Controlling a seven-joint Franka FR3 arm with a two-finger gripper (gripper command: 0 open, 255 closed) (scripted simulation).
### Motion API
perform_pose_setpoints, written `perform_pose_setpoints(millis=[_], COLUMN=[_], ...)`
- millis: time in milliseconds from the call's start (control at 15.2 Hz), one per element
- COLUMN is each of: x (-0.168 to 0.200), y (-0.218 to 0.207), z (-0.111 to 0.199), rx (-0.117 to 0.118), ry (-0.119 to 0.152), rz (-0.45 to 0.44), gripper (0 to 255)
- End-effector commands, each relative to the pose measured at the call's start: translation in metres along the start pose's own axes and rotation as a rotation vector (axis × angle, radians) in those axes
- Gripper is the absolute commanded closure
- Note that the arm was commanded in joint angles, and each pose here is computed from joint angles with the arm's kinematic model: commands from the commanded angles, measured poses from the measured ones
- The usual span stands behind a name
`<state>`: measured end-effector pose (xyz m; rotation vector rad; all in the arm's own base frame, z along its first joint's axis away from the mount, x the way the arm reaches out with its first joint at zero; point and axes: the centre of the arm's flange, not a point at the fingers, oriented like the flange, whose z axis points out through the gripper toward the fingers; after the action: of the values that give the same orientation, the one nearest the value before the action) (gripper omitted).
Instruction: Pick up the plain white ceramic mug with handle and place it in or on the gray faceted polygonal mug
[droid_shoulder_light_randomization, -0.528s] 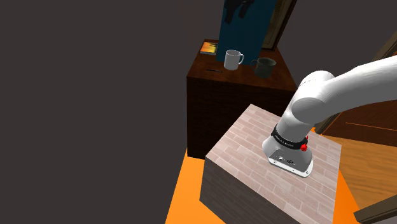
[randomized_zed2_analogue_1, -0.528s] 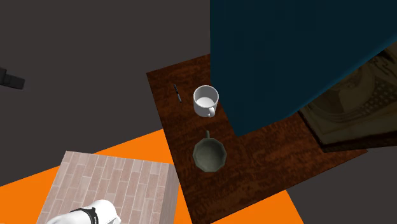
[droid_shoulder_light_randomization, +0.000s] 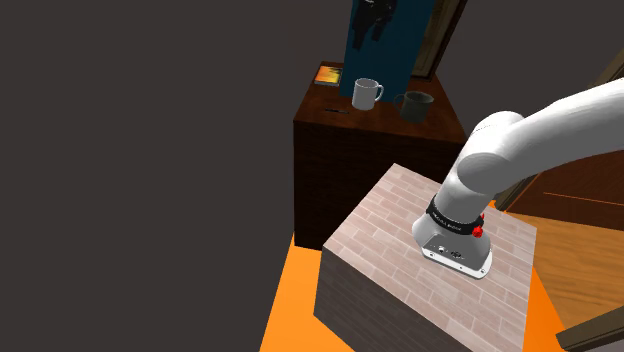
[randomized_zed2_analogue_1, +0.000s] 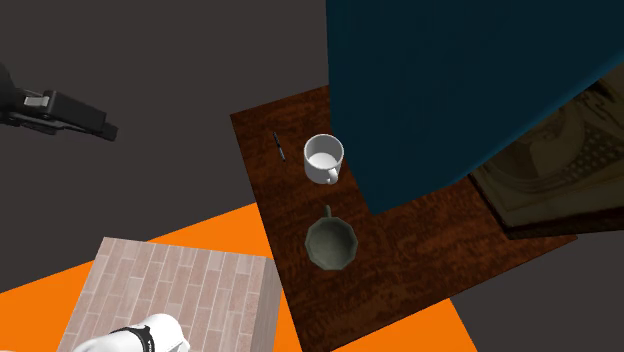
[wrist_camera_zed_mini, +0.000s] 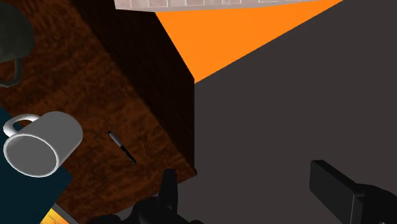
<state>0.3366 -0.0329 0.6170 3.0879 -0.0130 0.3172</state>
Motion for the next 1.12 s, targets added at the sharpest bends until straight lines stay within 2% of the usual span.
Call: perform_pose_setpoints(millis=[0,1056], x=[0.007,0.067], y=[0.023,0.179], z=[0.016,0.155], rx=[0.003,0.024], ry=[-0.011,-0.107], rz=[-0.005,-0.033], gripper=[0,0])
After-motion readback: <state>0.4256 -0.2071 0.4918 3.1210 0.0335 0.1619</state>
